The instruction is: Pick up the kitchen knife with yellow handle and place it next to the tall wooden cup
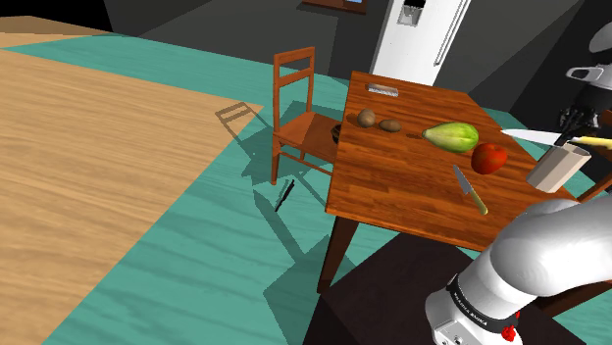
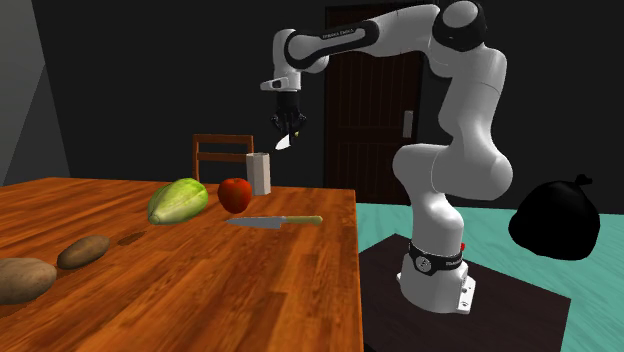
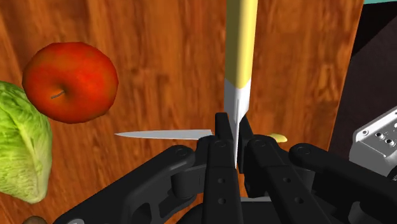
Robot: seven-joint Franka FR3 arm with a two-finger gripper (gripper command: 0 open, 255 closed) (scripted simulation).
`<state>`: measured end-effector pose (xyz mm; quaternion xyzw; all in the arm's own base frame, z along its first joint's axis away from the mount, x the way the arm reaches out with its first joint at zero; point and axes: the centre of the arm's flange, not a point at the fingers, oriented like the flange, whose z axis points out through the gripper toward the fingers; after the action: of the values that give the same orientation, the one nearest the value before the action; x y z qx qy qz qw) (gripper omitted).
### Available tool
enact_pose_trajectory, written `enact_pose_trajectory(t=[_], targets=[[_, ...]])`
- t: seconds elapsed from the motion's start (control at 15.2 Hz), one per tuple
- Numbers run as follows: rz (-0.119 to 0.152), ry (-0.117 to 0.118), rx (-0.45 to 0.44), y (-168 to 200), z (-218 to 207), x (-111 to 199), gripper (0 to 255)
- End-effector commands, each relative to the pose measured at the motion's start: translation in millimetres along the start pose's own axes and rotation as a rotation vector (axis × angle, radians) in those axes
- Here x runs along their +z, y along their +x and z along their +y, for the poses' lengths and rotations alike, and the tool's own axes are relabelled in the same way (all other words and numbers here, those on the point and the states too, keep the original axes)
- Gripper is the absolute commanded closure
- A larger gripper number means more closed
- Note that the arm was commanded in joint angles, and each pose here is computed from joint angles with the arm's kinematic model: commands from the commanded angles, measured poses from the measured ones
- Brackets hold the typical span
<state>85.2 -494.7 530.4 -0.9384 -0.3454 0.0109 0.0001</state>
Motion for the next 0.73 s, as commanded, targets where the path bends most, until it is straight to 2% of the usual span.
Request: enact_pose_trajectory(t=[0.0,0.53,0.66], targets=[[-0.001,0.000,-0.001,-26.2,0.7,0.1,255],[-0.001,0.000,-0.001,-131.8,5.4,2.0,255],[-0.001,0.000,-0.001,-131.5,5.5,12.5,255]])
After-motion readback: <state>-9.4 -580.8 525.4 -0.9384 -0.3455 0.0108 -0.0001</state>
